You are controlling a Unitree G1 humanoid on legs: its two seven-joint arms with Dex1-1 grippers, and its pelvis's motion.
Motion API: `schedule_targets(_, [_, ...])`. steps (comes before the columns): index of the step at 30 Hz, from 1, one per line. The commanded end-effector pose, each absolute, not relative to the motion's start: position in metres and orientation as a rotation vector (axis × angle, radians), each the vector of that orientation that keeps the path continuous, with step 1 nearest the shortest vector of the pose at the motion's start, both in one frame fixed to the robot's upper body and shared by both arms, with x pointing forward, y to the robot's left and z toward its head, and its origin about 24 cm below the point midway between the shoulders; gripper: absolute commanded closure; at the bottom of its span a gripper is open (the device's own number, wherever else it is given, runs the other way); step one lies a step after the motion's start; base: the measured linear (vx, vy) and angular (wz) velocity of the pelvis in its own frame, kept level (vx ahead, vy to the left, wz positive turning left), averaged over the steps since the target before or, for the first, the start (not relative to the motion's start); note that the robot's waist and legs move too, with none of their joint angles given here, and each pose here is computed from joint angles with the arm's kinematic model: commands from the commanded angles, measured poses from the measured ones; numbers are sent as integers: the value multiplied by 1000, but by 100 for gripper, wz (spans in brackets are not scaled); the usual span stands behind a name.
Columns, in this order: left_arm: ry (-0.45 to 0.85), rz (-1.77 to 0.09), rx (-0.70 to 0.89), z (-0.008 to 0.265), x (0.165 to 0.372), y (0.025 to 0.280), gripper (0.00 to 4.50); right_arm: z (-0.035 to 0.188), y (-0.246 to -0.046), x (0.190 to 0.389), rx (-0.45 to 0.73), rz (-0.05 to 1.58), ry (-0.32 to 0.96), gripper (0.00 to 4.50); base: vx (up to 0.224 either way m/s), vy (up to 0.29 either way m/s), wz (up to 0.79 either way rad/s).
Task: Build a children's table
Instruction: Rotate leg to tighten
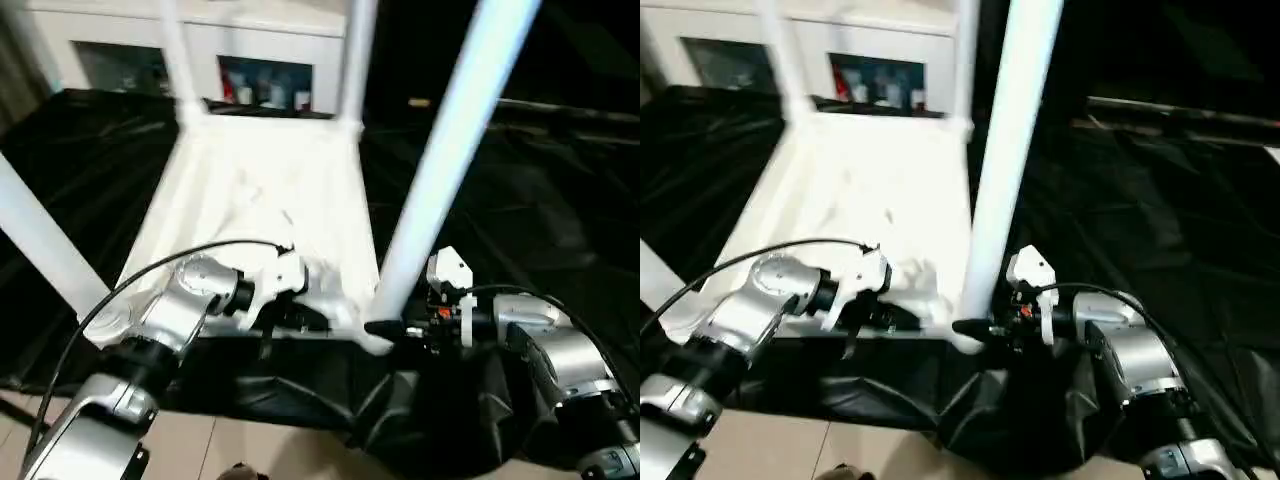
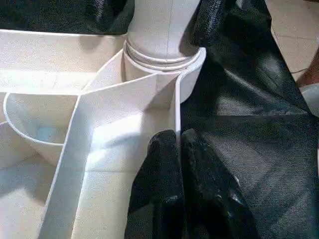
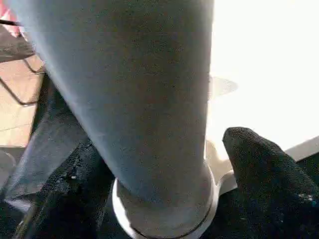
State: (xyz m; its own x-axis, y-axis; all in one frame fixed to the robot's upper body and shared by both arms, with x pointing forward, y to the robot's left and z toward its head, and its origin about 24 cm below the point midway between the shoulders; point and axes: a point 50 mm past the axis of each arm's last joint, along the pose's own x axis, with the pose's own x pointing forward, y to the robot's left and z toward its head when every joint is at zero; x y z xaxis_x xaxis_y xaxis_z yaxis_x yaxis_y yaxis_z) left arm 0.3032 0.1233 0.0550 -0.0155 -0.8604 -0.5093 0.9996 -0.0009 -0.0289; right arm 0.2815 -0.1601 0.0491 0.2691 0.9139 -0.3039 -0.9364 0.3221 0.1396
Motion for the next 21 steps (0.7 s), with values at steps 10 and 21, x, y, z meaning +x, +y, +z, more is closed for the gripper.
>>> schedule_targets(10, [382,-1487,402,60,309,108,450,40,-154,272,-26,1237,364,207,0,0,0])
schedule_targets(21, [271,-1093,320,63,344,49,450,6,-140,300,117,521,391,249,0,0,0])
